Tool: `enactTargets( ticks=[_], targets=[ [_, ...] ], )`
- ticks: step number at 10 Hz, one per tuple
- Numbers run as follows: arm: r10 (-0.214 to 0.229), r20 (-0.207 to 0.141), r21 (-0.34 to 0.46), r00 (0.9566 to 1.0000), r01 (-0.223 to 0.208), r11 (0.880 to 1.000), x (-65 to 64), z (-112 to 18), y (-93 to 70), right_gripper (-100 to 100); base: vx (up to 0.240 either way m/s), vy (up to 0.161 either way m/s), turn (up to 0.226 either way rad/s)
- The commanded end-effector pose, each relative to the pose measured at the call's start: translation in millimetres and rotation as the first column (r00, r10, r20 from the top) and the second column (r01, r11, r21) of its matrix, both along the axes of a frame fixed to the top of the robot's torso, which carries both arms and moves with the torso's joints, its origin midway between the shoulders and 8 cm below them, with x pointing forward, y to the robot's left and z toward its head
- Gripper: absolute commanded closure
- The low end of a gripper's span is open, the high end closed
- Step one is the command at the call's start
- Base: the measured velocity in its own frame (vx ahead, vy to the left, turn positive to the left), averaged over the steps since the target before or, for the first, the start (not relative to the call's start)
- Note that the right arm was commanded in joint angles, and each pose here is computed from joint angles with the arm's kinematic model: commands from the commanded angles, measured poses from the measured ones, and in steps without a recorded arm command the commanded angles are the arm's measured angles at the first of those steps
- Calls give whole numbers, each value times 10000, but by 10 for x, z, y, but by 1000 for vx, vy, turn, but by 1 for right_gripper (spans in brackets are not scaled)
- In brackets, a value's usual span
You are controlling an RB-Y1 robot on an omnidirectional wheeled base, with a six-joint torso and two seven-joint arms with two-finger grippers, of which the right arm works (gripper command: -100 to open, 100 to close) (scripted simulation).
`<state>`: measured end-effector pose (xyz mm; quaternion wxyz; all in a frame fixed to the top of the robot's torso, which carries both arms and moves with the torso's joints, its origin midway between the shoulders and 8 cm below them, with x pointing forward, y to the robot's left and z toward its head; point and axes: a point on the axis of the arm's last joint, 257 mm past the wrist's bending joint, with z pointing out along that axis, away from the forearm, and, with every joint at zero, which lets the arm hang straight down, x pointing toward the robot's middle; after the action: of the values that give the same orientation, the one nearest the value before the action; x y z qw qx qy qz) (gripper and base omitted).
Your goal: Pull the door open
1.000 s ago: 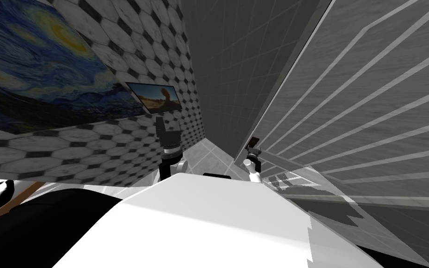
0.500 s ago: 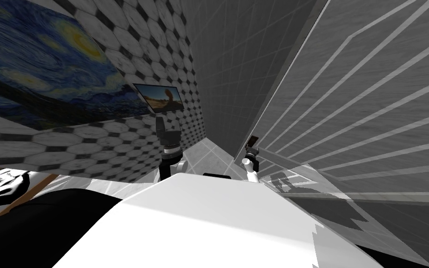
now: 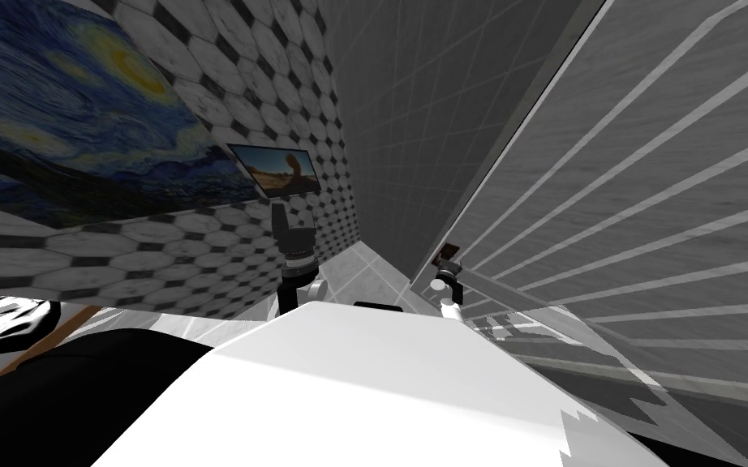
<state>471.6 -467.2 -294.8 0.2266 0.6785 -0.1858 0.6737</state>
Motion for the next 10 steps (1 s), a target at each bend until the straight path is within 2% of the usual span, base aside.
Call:
enactTargets(
  ticks=[1, 4, 5, 6, 10],
  targets=[
    [-60, 3, 11, 10000, 60, 10000, -42, -24, -141, -100, 139, -6, 39],
    [-237, 31, 48, 9997, 237, 9997, -170, -16, -447, -100, 144, -11, 59],
    [-197, 2, 21, 9998, 197, 9998, -140, -23, -386, -100, 60, -9, 8],
    [-197, 2, 21, 9998, 197, 9998, -140, -23, -386, 100, -8, -1, -19],
    [-197, 2, 21, 9998, 197, 9998, -140, -23, -386, 100, -13, -1, 3]
  ],
)
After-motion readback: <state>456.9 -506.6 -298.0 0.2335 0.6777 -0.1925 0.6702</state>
